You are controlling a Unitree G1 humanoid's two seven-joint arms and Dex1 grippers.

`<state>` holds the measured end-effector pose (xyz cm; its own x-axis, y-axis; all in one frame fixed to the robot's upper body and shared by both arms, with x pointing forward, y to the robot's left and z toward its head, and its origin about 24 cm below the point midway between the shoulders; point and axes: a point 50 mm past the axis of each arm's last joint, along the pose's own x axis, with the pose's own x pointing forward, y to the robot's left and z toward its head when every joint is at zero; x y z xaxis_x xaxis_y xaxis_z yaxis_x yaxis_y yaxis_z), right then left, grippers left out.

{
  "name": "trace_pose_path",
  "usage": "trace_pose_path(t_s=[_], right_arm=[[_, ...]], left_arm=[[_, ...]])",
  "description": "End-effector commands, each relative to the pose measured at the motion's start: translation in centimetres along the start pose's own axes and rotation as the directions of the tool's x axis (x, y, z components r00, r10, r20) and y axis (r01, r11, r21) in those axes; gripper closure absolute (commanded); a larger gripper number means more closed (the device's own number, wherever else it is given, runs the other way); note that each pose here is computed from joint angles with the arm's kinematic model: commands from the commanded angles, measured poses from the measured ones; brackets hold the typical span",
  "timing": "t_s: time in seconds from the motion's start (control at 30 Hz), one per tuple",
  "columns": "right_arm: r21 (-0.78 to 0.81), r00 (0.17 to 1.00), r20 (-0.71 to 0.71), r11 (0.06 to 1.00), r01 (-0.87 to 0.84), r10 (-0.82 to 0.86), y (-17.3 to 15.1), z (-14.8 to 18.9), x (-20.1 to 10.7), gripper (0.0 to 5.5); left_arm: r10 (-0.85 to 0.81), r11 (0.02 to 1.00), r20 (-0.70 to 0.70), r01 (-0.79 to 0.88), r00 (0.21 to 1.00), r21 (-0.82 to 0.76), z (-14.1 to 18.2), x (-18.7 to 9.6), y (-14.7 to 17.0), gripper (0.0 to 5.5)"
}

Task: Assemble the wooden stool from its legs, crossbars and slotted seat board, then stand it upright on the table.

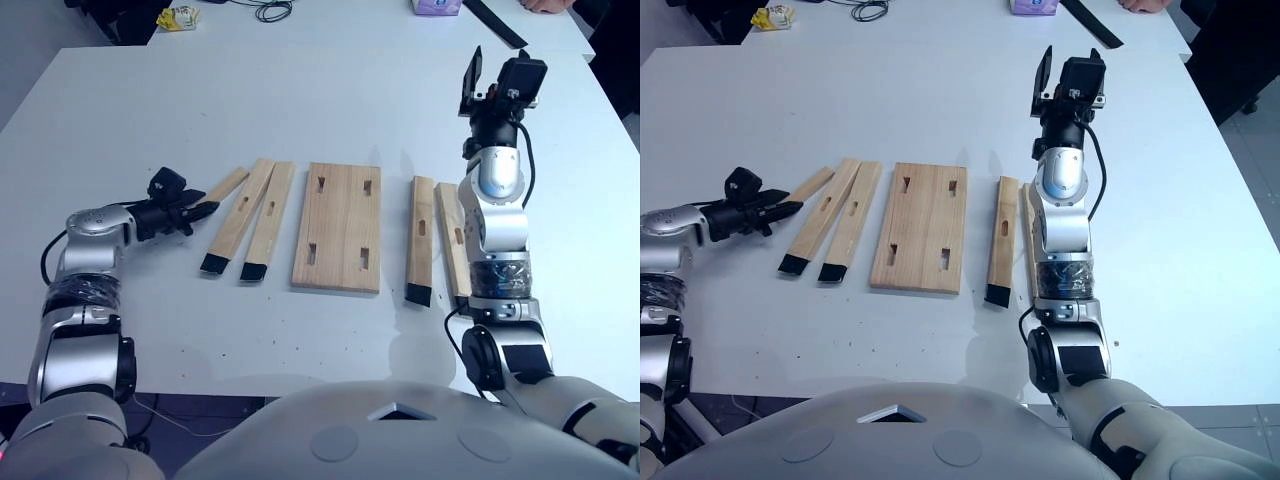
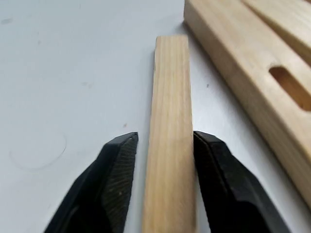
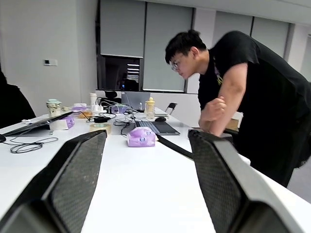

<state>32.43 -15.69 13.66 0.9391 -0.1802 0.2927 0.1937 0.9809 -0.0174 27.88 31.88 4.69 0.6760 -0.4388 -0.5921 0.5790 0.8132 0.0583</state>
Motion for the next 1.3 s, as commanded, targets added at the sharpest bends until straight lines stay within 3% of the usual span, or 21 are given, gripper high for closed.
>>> trace_pose_path(t_s=[0.03, 0.23, 0.33, 0.47, 0.6, 0.7, 0.8, 0.87, 0.97, 1.03, 1.13, 1.3], right_arm=[[0.015, 0.999, 0.000, 0.999, 0.049, -0.049, -0.3, -0.1, -0.7, 2.42], [0.007, 0.995, -0.017, 0.995, 0.098, -0.098, -1.3, -0.5, -1.2, 2.42], [-0.006, 0.996, -0.008, 0.996, 0.090, -0.090, -1.6, -0.4, -0.6, 2.42], [0.026, 1.000, 0.008, 1.000, -0.001, 0.001, -1.4, 0.5, 0.7, 2.42], [0.335, 0.961, -0.080, 0.915, -0.226, 0.266, -0.5, 0.7, 2.8, 2.42], [0.474, 0.817, -0.012, 0.723, -0.503, 0.577, 1.3, 2.4, 3.8, 2.42], [0.561, 0.635, 0.074, 0.494, -0.664, 0.769, 2.0, 4.3, 4.2, 2.42], [0.547, 0.508, 0.086, 0.386, -0.743, 0.857, 2.1, 4.8, 4.3, 2.42], [0.489, 0.229, 0.100, 0.152, -0.859, 0.968, 1.6, 5.5, 3.2, 2.42], [0.442, 0.084, 0.087, 0.037, -0.896, 0.993, 1.0, 5.6, 2.4, 2.42], [0.412, -0.016, 0.098, -0.055, -0.909, 0.995, 0.7, 6.0, 2.0, 2.42], [0.415, -0.080, 0.157, -0.139, -0.899, 0.984, 1.5, 6.9, 1.4, 2.42]], left_arm=[[-0.042, 0.999, -0.149, 0.040, 0.988, -0.017, -1.8, -0.1, -0.5, 4.18], [-0.050, 0.998, -0.167, 0.054, 0.985, 0.024, -1.1, 0.2, -0.4, 4.19], [0.053, 0.998, -0.109, -0.050, 0.993, 0.024, -0.6, 0.5, 0.2, 4.19], [0.135, 0.990, 0.220, -0.120, 0.966, -0.080, 5.1, 0.7, 0.8, 4.19], [0.042, 0.994, 0.591, 0.028, 0.806, -0.109, 12.5, -0.8, -0.6, 4.19], [-0.050, 0.983, 0.741, 0.163, 0.670, -0.081, 14.5, -2.3, -2.5, 4.19], [-0.149, 0.955, 0.797, 0.294, 0.585, -0.037, 15.5, -2.1, -4.8, 4.19], [-0.209, 0.937, 0.795, 0.350, 0.570, -0.005, 15.6, -1.7, -6.2, 4.19], [-0.336, 0.893, 0.765, 0.444, 0.550, 0.072, 15.9, -1.3, -7.9, 4.19], [-0.376, 0.873, 0.757, 0.479, 0.535, 0.095, 16.0, -1.2, -8.4, 4.19], [-0.427, 0.840, 0.762, 0.526, 0.486, 0.136, 16.4, -1.3, -9.1, 4.19], [-0.517, 0.776, 0.749, 0.596, 0.414, 0.206, 16.6, -1.3, -11.0, 4.19]])
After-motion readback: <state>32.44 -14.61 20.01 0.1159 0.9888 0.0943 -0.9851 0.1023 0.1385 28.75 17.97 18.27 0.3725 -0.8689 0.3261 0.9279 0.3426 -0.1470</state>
